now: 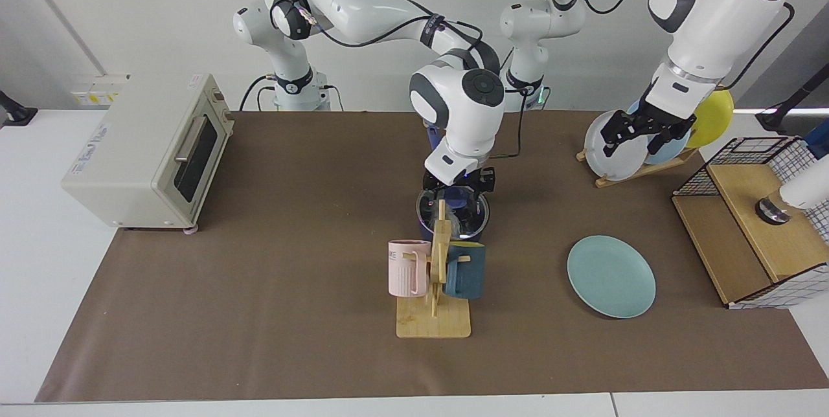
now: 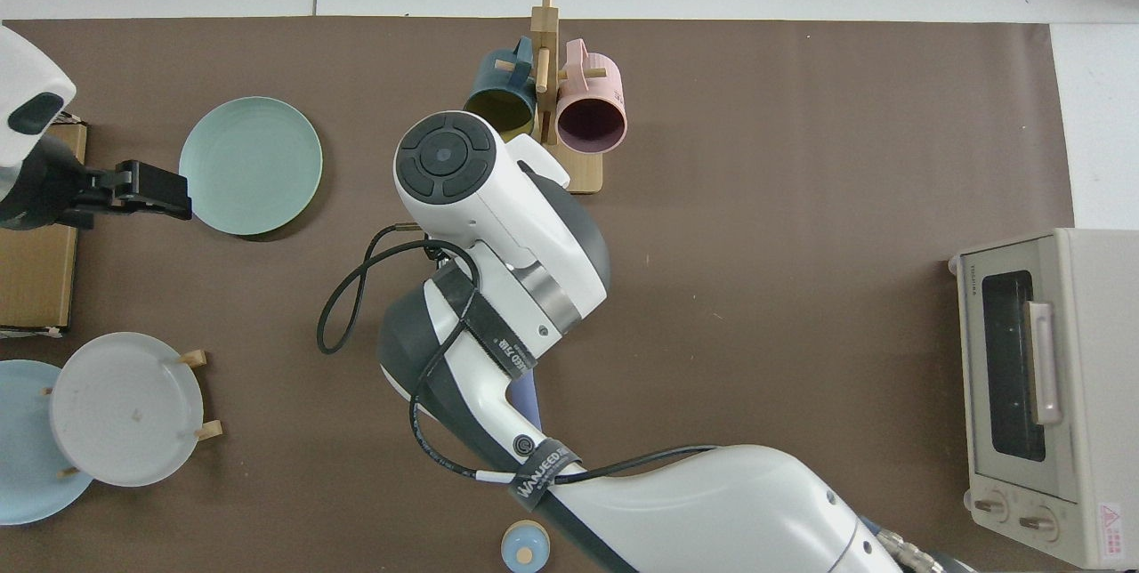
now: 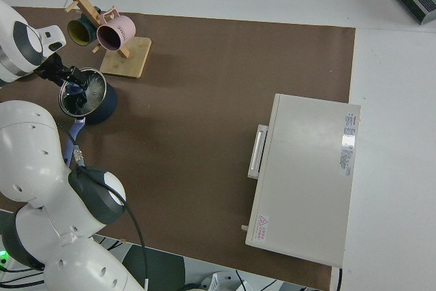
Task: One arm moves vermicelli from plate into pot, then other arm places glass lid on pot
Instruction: 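Lower the glass lid onto the saucepan with the right gripper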
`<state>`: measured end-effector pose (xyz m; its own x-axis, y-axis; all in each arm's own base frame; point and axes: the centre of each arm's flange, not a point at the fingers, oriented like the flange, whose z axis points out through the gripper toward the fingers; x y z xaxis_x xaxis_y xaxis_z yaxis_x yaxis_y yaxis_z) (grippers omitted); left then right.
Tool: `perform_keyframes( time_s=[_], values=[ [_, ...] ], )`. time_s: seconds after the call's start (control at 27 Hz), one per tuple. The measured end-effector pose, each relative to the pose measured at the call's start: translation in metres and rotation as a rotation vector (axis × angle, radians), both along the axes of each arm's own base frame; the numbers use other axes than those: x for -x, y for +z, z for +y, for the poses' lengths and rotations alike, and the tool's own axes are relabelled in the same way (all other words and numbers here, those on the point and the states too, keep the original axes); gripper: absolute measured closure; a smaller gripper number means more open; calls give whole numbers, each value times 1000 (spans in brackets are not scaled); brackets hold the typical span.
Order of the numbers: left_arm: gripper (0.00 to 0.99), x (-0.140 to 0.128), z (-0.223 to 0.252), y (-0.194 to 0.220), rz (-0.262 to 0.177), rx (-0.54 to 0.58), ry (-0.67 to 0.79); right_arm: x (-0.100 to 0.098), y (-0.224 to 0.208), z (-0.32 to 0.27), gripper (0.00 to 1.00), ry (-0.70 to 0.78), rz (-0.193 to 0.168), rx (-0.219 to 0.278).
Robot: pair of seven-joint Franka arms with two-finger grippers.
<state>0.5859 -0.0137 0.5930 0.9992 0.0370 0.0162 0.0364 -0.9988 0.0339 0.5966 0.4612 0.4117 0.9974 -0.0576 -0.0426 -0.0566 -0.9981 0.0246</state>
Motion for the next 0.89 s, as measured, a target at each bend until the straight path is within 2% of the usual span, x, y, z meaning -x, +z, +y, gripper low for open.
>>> perform_keyframes(
  time_s=[0.19, 0.52, 0.67, 0.89],
  values=[
    [0, 0, 0, 0, 0, 0, 0, -3, 1, -2, 0, -5, -7, -8],
    [0, 0, 0, 0, 0, 0, 0, -17, 4, -5, 0, -28, -53, -88],
    [0, 0, 0, 0, 0, 0, 0, -26, -1, -13, 0, -46, -71, -102],
    [0, 0, 0, 0, 0, 0, 0, -30, -7, -17, 0, -55, -78, -109]
  ],
)
